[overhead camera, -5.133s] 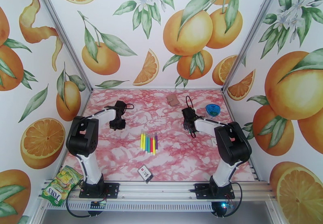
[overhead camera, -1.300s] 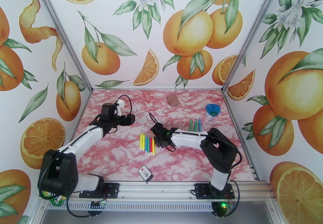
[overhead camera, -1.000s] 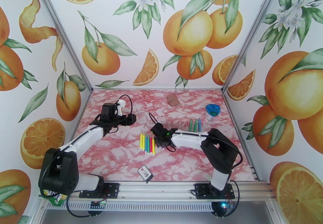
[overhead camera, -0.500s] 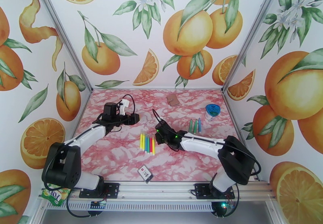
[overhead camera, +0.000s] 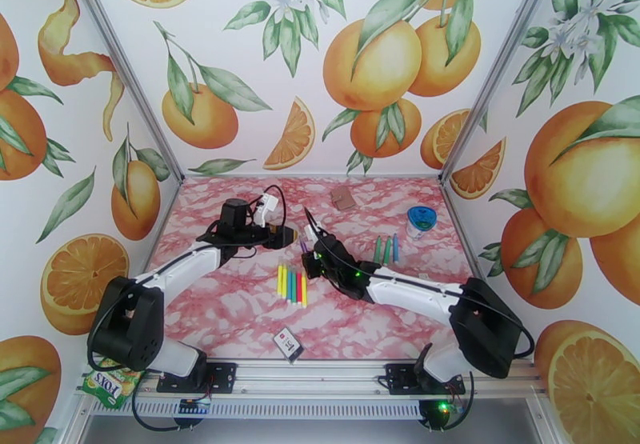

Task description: Open the pen caps

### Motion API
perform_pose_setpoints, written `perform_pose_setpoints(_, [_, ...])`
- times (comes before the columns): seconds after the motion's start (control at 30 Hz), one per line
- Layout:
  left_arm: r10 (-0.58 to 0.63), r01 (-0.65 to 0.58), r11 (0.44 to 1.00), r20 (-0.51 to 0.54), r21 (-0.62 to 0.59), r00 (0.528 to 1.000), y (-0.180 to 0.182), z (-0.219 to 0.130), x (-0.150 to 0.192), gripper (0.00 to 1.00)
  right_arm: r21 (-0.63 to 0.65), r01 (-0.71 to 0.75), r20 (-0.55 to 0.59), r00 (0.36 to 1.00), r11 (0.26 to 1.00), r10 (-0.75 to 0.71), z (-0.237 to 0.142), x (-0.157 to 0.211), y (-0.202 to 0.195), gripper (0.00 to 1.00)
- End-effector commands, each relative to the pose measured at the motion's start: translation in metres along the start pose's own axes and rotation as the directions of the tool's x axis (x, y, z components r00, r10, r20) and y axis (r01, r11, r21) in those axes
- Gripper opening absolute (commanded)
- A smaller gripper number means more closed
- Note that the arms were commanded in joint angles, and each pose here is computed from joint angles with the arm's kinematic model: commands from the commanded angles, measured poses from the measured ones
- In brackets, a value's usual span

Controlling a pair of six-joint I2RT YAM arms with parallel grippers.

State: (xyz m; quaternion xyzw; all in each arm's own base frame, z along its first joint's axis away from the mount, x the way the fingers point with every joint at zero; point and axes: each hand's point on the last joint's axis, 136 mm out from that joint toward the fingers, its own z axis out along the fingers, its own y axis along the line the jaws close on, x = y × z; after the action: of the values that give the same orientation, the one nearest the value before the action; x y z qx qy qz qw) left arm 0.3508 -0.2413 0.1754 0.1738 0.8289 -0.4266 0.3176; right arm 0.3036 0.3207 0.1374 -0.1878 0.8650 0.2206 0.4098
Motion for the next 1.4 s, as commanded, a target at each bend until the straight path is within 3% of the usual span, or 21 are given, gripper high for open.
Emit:
perform_pose_setpoints(0.0, [0.043,-0.044,0.996,0.018,0.073,0.999,-0.017,0.005,-0.013,0.8,-0.064,0.025,0.08,0.997,0.998,-0.02,-0.01,-0.021,0.012,0.12])
perform_pose_setpoints(0.63, [0.067,-0.065,0.982,-0.009,0.177,0.998,-0.045,0.014,-0.014,0.56,-0.124,0.061,0.107,0.993,0.99,-0.047,-0.008,-0.03,0.029,0.1])
perform_pose_setpoints(1.03, [0.064,-0.059,0.979,-0.019,0.193,0.998,-0.048,0.017,-0.016,0.21,-0.123,0.062,0.106,0.993,0.99,-0.049,-0.008,-0.029,0.029,0.1])
perform_pose_setpoints(1.23, [0.06,-0.055,0.979,-0.022,0.196,0.998,-0.049,0.017,-0.017,0.08,-0.111,0.06,0.109,0.993,0.992,-0.047,-0.007,-0.031,0.027,0.21])
perform_pose_setpoints(1.37, [0.056,-0.05,0.979,-0.023,0.199,0.998,-0.051,0.015,-0.017,0.05,-0.105,0.062,0.097,0.994,0.993,-0.052,-0.002,-0.026,0.025,0.24])
